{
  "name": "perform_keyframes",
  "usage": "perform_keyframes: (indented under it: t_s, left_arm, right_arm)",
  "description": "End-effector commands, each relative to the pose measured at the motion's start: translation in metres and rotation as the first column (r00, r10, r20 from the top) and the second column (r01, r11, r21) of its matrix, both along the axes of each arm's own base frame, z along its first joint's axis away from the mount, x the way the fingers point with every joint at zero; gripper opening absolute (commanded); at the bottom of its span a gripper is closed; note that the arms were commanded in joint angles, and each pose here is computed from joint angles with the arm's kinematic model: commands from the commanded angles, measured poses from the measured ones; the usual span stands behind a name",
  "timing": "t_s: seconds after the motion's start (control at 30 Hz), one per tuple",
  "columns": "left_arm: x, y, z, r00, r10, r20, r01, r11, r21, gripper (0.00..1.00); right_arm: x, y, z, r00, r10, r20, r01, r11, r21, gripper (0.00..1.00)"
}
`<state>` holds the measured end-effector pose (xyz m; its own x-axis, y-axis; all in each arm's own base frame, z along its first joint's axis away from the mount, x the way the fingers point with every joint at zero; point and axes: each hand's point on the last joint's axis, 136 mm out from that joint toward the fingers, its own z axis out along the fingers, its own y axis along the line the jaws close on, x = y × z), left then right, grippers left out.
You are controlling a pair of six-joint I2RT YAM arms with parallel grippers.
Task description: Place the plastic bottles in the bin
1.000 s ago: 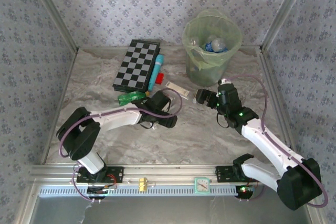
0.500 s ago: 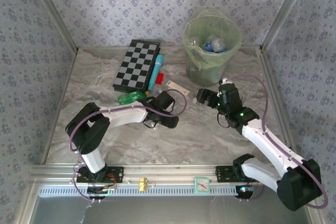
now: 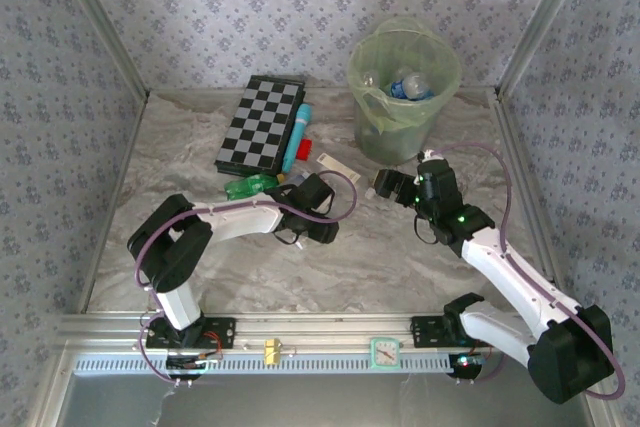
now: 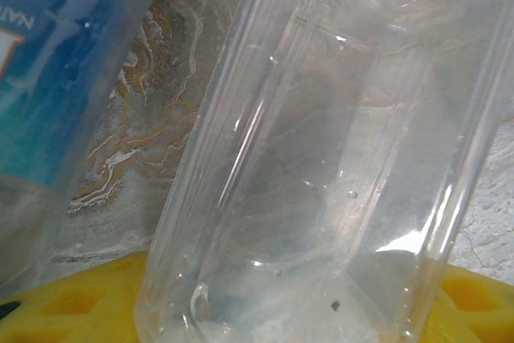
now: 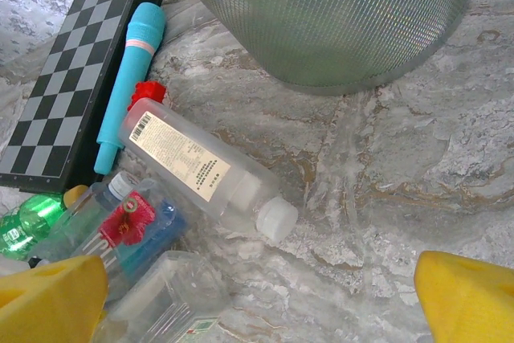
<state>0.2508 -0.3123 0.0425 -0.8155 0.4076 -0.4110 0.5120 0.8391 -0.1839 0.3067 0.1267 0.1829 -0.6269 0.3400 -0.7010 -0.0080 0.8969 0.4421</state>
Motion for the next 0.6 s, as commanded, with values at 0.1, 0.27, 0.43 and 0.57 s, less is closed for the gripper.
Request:
perform_keyframes:
  t_s: [0.1,0.27,0.43,0.57]
  left_arm:
    - [-0.003,-0.01,0.013,1.0,-0.016,0.026,0.018,0.997,-0.08,0.47]
    - [-0.005,-0.017,0.034,0.999,-0.006,0.053,0.016,0.982,-0.186,0.45]
    - [-0.006,-0.026,0.065,0.996,0.022,0.088,0.009,0.941,-0.339,0.45]
    - [-0.009,-0.033,0.082,0.995,0.033,0.093,0.011,0.899,-0.437,0.44]
  right_arm:
    - [-0.003,0.002,0.004,1.0,0.017,0.01,-0.017,1.0,0.018,1.0]
    - [-0.002,0.012,0.013,0.997,0.062,0.037,-0.064,0.996,0.058,1.0]
    - [-0.001,0.038,0.027,0.983,0.164,0.08,-0.175,0.972,0.154,1.0]
    - [0.0,0.063,0.038,0.961,0.25,0.115,-0.271,0.934,0.233,1.0]
